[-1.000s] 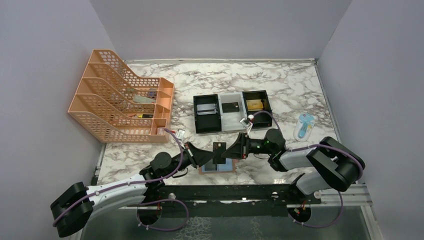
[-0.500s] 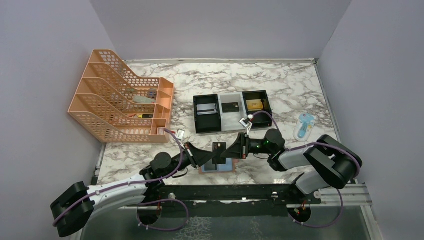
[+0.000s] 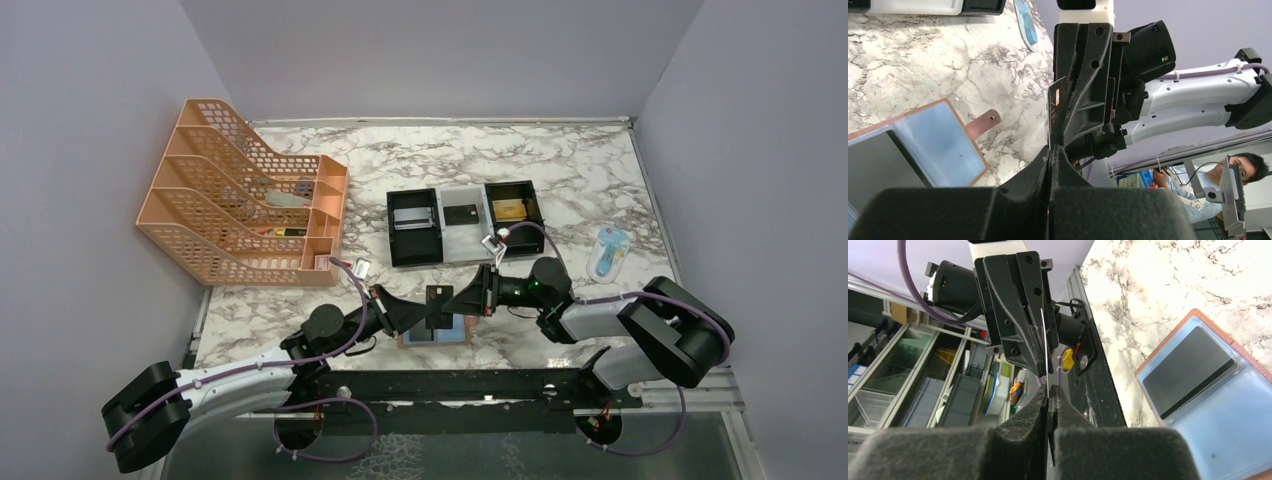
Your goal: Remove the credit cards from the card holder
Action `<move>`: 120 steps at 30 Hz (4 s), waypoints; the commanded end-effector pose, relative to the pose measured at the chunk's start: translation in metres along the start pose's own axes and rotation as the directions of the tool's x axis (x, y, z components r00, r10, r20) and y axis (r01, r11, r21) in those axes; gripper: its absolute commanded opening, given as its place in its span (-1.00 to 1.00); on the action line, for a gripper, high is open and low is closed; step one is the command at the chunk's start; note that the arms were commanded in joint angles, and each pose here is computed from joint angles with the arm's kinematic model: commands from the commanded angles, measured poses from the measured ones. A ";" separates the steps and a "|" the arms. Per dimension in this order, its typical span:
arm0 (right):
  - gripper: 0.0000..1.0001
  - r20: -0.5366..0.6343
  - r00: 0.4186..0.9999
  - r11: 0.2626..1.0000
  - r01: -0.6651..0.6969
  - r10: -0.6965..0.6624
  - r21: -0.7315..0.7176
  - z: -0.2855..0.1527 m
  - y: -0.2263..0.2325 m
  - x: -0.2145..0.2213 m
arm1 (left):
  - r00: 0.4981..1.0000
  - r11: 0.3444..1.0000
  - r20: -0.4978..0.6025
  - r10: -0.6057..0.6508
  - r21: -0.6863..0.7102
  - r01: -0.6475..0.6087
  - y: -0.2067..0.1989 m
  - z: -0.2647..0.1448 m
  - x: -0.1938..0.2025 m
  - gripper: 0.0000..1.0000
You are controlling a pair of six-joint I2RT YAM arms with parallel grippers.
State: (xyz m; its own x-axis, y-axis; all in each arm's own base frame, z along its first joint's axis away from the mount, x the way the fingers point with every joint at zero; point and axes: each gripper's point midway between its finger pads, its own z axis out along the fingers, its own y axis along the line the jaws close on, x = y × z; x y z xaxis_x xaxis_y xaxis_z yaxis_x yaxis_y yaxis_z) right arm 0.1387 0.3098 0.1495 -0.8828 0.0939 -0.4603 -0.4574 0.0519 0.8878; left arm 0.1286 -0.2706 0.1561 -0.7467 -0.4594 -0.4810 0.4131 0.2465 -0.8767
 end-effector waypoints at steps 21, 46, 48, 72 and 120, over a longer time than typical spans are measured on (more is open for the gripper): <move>-0.98 0.131 0.898 0.765 0.272 -0.420 0.584 -0.040 -0.048 -0.084 | 0.984 0.874 -0.062 0.168 -0.453 -0.178 0.056 -0.022 -0.022 0.99; -0.98 -0.416 0.463 -0.024 0.645 -0.783 0.764 -0.052 -0.095 -0.214 | 0.850 0.435 -0.433 0.300 -0.731 -0.526 0.086 -0.036 -0.151 0.99; -0.98 -0.516 0.441 -0.134 0.650 -0.735 0.748 -0.058 -0.116 -0.222 | 0.844 0.424 -0.421 0.334 -0.732 -0.533 0.086 -0.036 -0.159 0.99; -0.95 -0.742 0.011 -0.357 0.872 -0.670 0.335 -0.009 -0.164 -0.228 | 0.808 0.190 -0.321 0.493 -0.867 -0.460 0.096 -0.092 -0.200 0.98; -0.74 -0.831 -0.020 -0.252 0.957 -0.556 0.145 -0.012 -0.220 -0.210 | 0.814 0.204 -0.347 0.466 -0.853 -0.480 0.102 -0.092 -0.195 0.99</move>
State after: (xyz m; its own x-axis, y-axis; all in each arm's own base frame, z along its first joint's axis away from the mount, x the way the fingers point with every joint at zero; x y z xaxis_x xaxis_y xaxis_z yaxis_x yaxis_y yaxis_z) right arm 0.4247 0.2607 0.0563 0.1387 -0.8596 -0.4917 -0.6882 0.2734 -0.6720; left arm 0.2685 -0.0784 0.1643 -0.5902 0.0250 -0.8069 -0.0107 0.9992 0.0388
